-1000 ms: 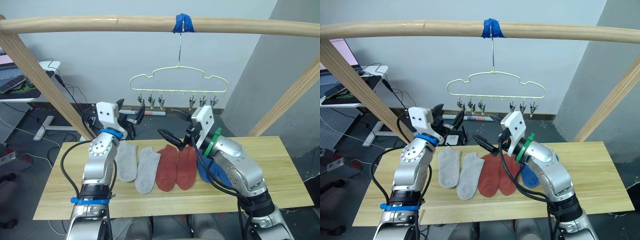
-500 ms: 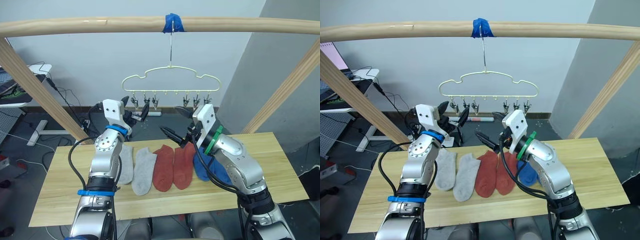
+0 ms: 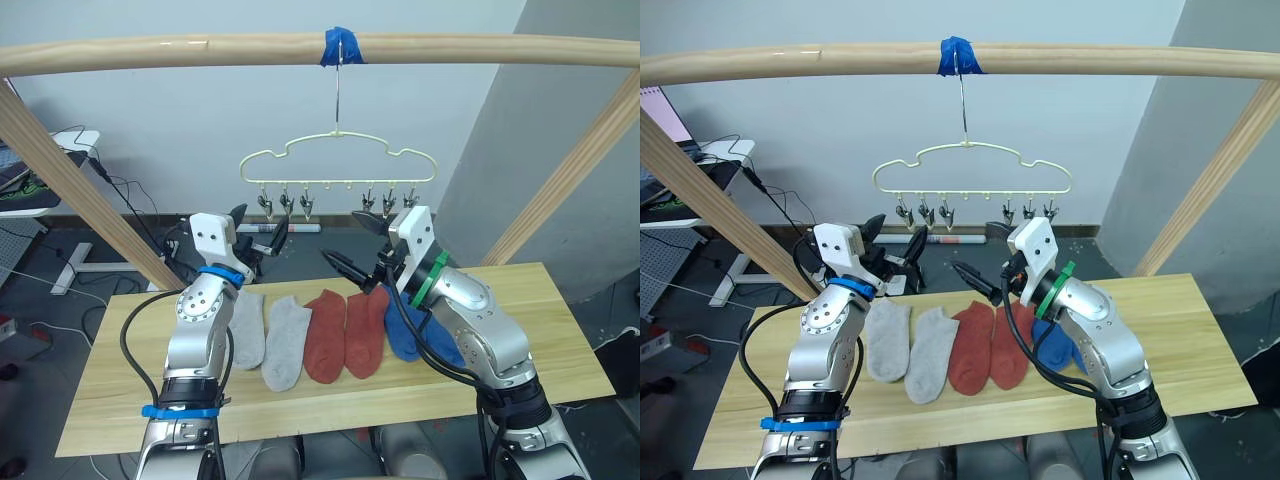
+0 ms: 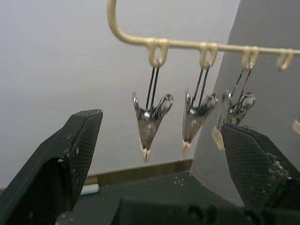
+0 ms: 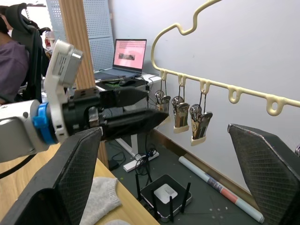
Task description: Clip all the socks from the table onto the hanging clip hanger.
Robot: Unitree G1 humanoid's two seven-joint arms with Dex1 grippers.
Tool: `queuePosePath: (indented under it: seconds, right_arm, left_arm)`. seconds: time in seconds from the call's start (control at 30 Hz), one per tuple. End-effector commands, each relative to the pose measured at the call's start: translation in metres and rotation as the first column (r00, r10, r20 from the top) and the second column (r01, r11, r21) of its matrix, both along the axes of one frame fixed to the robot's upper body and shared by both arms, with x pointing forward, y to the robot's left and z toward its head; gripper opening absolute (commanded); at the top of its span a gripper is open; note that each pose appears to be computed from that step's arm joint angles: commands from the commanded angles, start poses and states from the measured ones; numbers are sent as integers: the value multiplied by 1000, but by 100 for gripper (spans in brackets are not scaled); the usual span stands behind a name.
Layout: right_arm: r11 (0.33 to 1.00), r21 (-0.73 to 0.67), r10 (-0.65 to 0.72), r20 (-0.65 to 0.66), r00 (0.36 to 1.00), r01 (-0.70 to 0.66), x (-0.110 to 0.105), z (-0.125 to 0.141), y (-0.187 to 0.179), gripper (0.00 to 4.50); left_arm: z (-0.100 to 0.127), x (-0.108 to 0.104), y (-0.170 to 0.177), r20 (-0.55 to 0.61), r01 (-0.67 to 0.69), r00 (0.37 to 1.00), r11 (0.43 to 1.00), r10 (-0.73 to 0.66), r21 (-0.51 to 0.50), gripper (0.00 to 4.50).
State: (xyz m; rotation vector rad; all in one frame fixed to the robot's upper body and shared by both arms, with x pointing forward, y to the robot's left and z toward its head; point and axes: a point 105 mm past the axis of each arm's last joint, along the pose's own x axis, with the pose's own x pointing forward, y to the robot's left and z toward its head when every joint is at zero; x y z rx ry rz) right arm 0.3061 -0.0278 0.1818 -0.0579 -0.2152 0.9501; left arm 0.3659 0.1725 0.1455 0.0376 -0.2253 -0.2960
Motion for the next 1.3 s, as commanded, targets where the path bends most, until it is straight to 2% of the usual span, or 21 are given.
queuePosePath:
  seconds: [0.03, 0.43, 0.77, 1.03, 1.17, 1.3]
  right_arm:
    - [999, 22, 29, 55, 998, -30, -6, 17, 1, 450]
    - [999, 7, 40, 57, 998, -40, -6, 16, 1, 450]
    - [999, 2, 48, 68, 996, -48, -8, 19, 4, 450]
    - [999, 2, 48, 70, 996, -48, -8, 18, 4, 450]
    - [999, 7, 46, 72, 996, -47, -8, 20, 4, 450]
    - [999, 9, 47, 73, 996, -48, -8, 20, 4, 450]
  left_arm:
    - [19, -2, 5, 63, -21, 998, 1000, 22, -8, 446]
    - [20, 8, 18, 46, -82, 995, 995, 84, -54, 446]
    - [29, 23, 10, 73, -55, 996, 998, 58, -38, 446]
    - [30, 27, 7, 84, -45, 995, 999, 46, -9, 446]
    - [29, 26, 6, 87, -34, 996, 999, 35, -14, 370]
    - [26, 25, 3, 77, -14, 997, 1000, 16, -20, 248]
